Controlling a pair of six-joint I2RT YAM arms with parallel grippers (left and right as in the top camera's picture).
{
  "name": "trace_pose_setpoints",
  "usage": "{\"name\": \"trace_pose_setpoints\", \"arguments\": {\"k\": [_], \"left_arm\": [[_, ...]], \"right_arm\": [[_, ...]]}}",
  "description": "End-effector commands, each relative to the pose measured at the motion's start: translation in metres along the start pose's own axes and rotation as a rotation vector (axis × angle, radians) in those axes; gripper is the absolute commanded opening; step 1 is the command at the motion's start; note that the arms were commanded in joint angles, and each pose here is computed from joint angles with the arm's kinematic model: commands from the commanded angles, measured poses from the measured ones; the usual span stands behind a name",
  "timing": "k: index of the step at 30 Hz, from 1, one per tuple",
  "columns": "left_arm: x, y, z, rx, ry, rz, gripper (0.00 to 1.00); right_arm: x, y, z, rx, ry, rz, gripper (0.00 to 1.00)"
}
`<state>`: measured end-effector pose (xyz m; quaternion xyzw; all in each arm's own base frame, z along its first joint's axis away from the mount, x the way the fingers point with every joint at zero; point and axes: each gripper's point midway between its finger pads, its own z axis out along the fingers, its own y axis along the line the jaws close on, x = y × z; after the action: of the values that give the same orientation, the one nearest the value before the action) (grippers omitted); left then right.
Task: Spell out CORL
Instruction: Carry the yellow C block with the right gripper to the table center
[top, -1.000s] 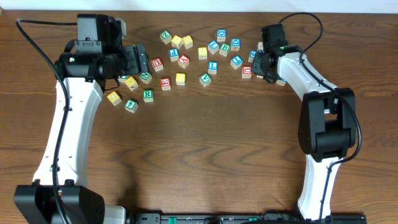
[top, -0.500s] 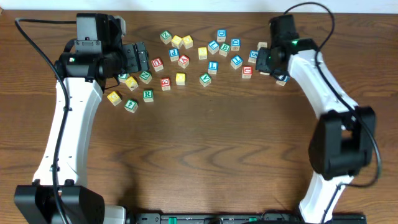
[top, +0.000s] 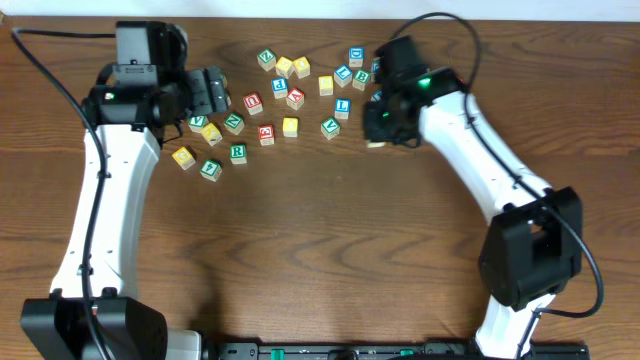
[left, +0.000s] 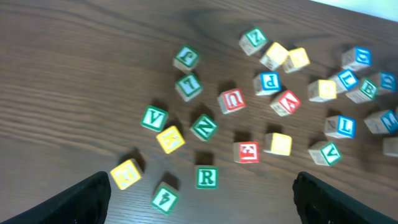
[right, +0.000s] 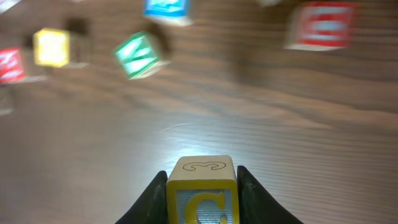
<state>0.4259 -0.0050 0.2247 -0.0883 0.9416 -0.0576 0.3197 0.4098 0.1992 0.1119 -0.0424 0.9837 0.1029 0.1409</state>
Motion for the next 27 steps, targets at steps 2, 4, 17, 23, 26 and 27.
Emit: {"name": "trace_pose_setpoints", "arguments": {"k": [2, 4, 17, 23, 26, 27], "left_arm": [[-0.013, 0.019, -0.006, -0.042, -0.035, -0.036, 0.93], [-0.013, 0.021, -0.006, -0.045, -0.035, -0.040, 0.92], [-0.009, 0.022, -0.006, -0.047, -0.020, -0.040, 0.92], [-0.008, 0.022, -0.006, -0.048, -0.015, -0.041, 0.92], [-0.007, 0.022, -0.006, -0.049, -0.010, -0.041, 0.93], [-0.006, 0.022, -0.006, -0.049, -0.007, -0.041, 0.93]], "right_arm": [[0.015, 0.037, 0.016, -0.037, 0.012, -0.025, 0.26], [0.018, 0.051, 0.020, -0.056, -0.003, -0.024, 0.26], [0.034, 0.091, 0.050, -0.009, -0.149, -0.035, 0.24], [0.040, 0.094, 0.058, 0.065, -0.188, -0.034, 0.24], [0.045, 0.091, 0.069, 0.090, -0.177, -0.006, 0.23], [0.045, 0.090, 0.071, 0.094, -0.176, -0.004, 0.23]]}}
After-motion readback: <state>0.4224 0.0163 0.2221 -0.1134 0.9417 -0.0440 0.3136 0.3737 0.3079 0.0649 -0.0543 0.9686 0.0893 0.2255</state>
